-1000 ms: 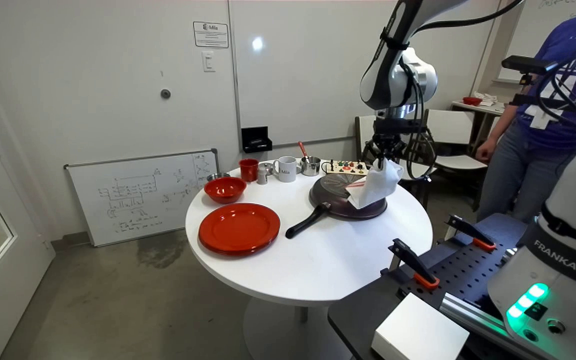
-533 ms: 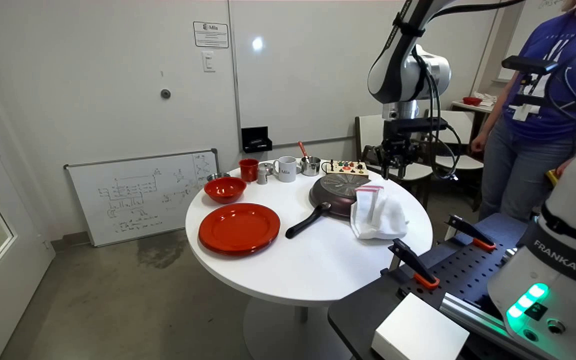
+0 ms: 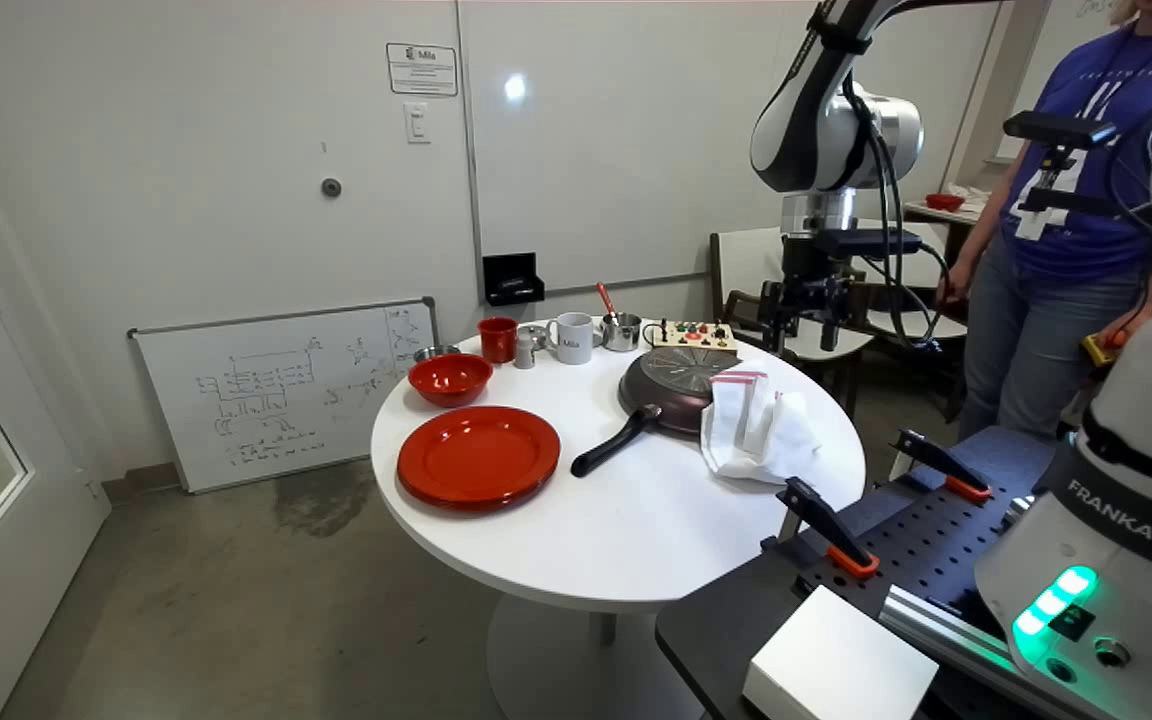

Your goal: Unfold the towel

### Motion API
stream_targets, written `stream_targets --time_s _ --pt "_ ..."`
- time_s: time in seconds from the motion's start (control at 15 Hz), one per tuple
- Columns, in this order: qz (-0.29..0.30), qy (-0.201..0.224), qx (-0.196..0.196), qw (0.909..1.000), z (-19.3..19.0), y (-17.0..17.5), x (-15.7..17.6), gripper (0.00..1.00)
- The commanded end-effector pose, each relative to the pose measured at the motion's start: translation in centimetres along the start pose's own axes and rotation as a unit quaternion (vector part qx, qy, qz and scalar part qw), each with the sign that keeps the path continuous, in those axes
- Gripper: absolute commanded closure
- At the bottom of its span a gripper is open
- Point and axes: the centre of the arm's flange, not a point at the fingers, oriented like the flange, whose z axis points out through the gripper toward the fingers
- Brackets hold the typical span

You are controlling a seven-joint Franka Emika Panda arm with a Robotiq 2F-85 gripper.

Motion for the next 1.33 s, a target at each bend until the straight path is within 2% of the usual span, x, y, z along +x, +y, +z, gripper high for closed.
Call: stream_targets --time_s 0.0,0.27,0.4,0.6,1.0,1.2,1.27 --pt "0.049 0.064 0.027 0.9964 2.0 1.4 1.6 0.00" --pt "0.148 0.124 0.035 0.9806 4.7 4.3 4.0 0.00" --pt "0.168 0.137 0.036 0.9754 6.3 5.3 5.2 0.00" --pt "0.177 0.125 0.037 0.9755 8.0 5.5 7.1 0.00" --pt "0.200 0.109 -0.026 0.9734 8.7 4.1 9.3 0.00" --pt "0.223 0.099 -0.062 0.9679 8.5 3.7 9.9 0.00" --pt "0.240 0.092 -0.080 0.9631 8.4 3.9 9.9 0.00"
